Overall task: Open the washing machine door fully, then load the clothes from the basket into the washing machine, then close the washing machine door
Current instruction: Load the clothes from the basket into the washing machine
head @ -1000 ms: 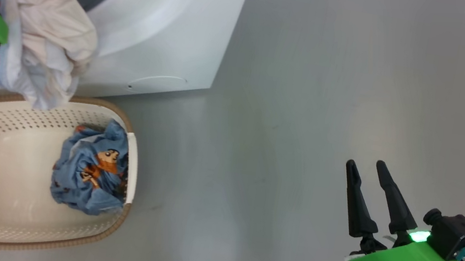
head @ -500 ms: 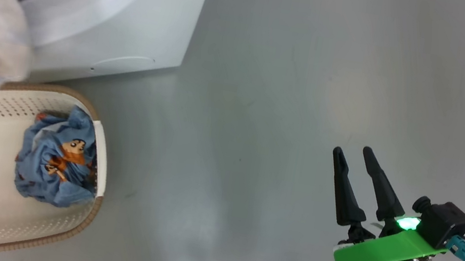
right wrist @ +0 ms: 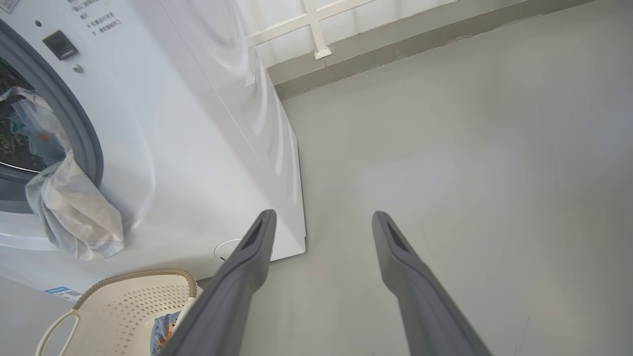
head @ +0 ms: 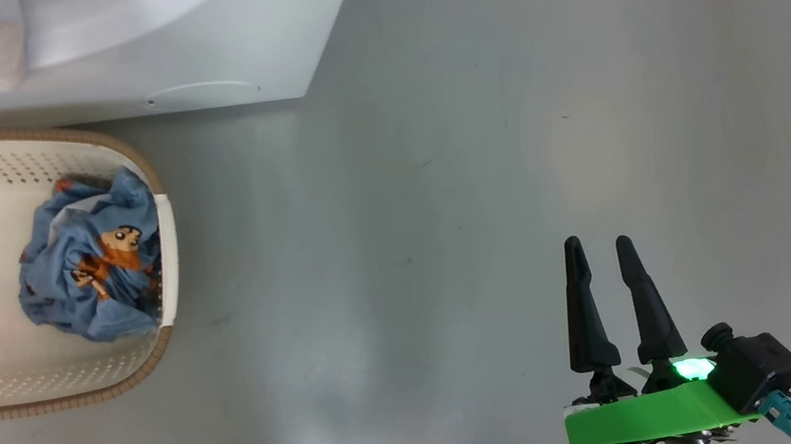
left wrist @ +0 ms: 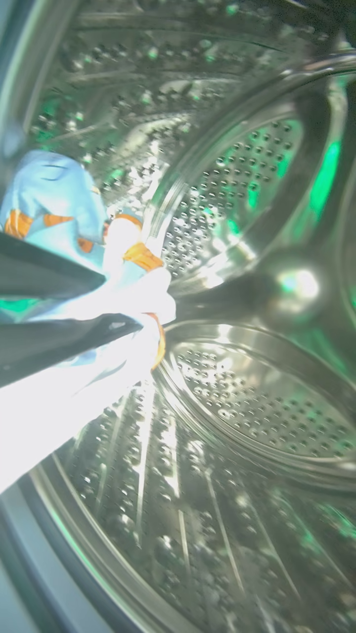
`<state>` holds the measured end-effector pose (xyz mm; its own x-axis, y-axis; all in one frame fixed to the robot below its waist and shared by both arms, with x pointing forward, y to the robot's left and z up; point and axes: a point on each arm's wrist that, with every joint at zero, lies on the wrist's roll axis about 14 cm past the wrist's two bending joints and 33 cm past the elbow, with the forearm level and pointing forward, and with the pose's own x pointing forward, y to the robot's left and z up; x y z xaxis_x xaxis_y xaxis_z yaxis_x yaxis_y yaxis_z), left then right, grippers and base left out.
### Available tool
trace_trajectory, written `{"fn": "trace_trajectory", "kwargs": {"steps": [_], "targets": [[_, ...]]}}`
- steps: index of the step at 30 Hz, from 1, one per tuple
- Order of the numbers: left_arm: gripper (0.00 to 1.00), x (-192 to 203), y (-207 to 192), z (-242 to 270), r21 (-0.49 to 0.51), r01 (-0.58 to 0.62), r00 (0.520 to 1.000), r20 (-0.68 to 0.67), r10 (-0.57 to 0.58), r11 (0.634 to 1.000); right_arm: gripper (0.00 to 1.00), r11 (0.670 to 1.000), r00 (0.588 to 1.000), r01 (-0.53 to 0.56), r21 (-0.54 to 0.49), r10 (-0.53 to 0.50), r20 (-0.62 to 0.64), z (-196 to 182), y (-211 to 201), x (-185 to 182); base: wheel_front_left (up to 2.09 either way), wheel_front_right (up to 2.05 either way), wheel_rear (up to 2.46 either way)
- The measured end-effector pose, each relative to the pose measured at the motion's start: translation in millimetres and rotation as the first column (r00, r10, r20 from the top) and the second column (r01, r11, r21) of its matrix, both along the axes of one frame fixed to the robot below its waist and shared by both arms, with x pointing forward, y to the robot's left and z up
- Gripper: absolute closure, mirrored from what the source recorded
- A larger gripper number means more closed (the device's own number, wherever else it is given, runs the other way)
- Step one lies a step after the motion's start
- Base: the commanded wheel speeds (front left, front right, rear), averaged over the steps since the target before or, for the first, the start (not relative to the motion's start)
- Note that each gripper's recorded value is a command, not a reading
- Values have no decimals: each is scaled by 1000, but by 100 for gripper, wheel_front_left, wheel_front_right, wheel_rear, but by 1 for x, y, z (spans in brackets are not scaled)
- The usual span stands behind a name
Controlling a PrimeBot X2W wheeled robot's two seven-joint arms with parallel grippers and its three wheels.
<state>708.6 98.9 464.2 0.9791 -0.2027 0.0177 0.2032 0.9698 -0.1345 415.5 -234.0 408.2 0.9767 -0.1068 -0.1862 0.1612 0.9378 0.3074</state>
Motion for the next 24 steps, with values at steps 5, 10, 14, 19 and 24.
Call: {"fn": "trace_trajectory", "kwargs": {"steps": [5,10,14,19,24], "targets": [[0,-6,3,-14,32,2,999,-49,0,999,0,1000,1000,-10,5,10,5,0,4,3,0,0,0],[0,-10,7,-15,27,-8,998,-66,10,1000,0,1000,1000,-21,7,21,14,2,6,5,0,0,0],[0,-13,8,-13,22,-8,998,-68,10,1000,0,999,999,-30,9,30,19,4,8,7,0,0,0],[0,-18,6,-18,14,-1,997,-80,2,1000,0,999,999,-39,7,39,24,4,10,9,0,0,0],[0,-29,6,-23,-37,-13,996,-84,10,999,0,999,999,-44,5,44,30,5,10,13,0,0,0]]}}
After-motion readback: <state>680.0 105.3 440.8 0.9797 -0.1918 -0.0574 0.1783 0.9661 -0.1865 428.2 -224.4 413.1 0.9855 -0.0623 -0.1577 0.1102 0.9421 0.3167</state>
